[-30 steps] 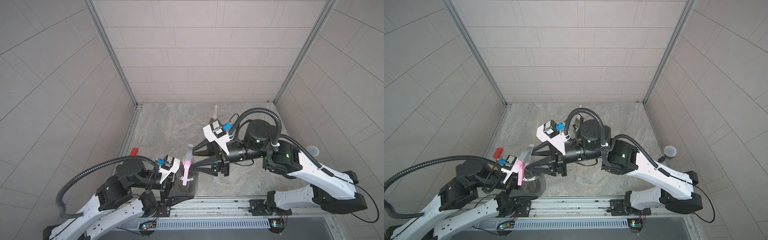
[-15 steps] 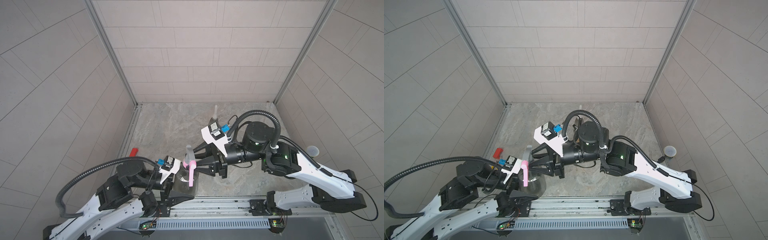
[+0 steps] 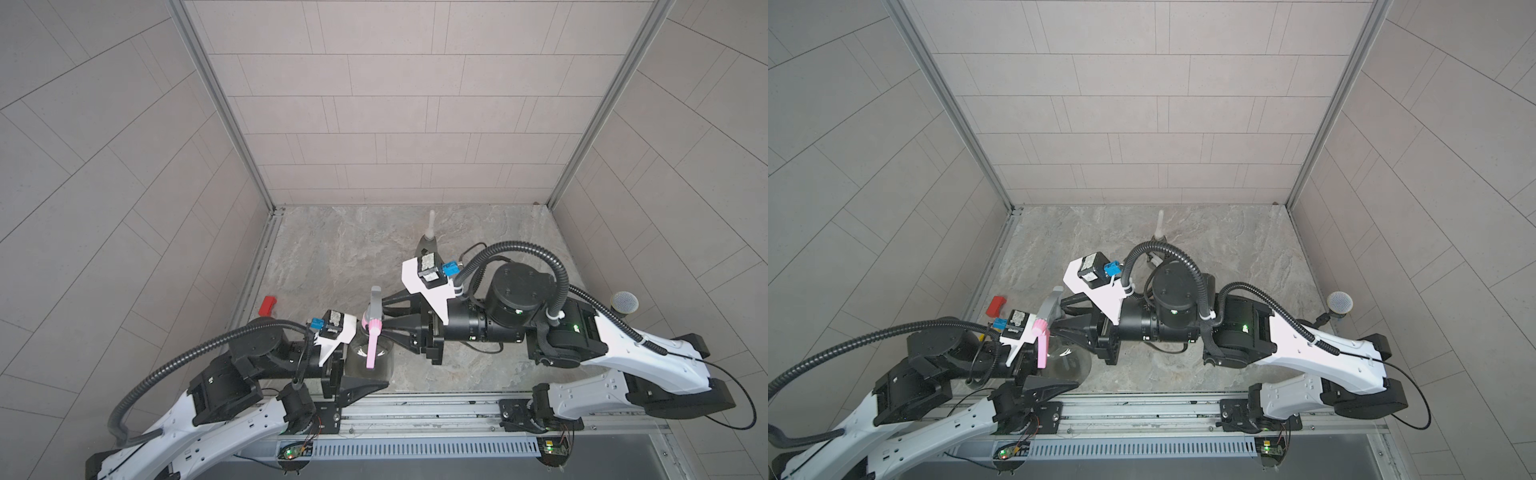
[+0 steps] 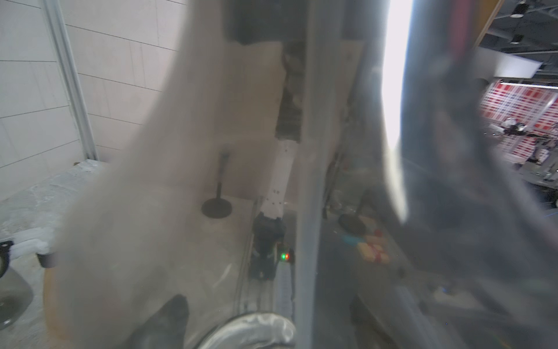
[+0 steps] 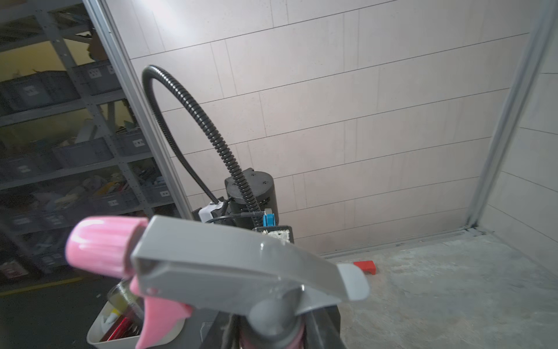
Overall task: Attach spray nozzles to spray bottles
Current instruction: Screw the spray nozzle on the spray bottle.
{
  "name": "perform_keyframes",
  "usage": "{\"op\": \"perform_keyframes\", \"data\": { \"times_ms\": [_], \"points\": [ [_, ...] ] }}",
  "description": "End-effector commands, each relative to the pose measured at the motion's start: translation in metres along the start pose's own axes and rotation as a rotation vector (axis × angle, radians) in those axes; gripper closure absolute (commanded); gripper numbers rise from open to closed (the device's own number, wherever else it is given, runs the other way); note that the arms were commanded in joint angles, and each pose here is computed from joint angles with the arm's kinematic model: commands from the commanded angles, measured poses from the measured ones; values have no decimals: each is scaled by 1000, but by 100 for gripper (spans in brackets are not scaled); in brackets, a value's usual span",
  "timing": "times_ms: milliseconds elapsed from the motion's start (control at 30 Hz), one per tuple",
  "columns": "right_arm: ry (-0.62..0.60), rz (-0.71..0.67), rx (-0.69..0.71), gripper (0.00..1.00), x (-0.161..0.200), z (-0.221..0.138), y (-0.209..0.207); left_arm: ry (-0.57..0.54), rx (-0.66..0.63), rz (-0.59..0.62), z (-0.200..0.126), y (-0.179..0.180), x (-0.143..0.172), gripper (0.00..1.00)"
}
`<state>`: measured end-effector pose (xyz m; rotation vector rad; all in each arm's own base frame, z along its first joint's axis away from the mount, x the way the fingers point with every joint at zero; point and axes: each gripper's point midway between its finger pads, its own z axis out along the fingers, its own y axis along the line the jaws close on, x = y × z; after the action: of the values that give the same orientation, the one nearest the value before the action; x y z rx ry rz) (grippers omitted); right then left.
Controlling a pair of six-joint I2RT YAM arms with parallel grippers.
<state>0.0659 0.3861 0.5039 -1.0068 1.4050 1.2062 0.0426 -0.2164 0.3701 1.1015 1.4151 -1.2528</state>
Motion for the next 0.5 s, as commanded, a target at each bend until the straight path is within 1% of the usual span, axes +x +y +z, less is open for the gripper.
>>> {"op": "perform_keyframes", "data": {
  "times_ms": [0,133,167,233,267,333,367,467],
  "points": [
    [134,-43,160,74,47,7,-7,-147,-224,19,-14,32,-41,100],
    [136,-24,365,73,59,24,-15,-153,-281,26,-14,42,-43,100],
    [128,-25,428,73,59,27,-22,-154,-288,28,-14,44,-43,100],
    [98,-23,514,73,62,35,-18,-163,-298,31,-15,45,-44,100],
    [80,-7,531,73,62,39,-18,-165,-300,30,-15,46,-44,100],
    [40,21,552,67,57,44,-19,-167,-302,29,-16,46,-44,100],
    [28,26,550,66,55,45,-19,-168,-298,28,-17,45,-44,100],
    [7,-1,457,58,43,41,-7,-163,-277,26,-18,40,-42,100]
  ]
}}
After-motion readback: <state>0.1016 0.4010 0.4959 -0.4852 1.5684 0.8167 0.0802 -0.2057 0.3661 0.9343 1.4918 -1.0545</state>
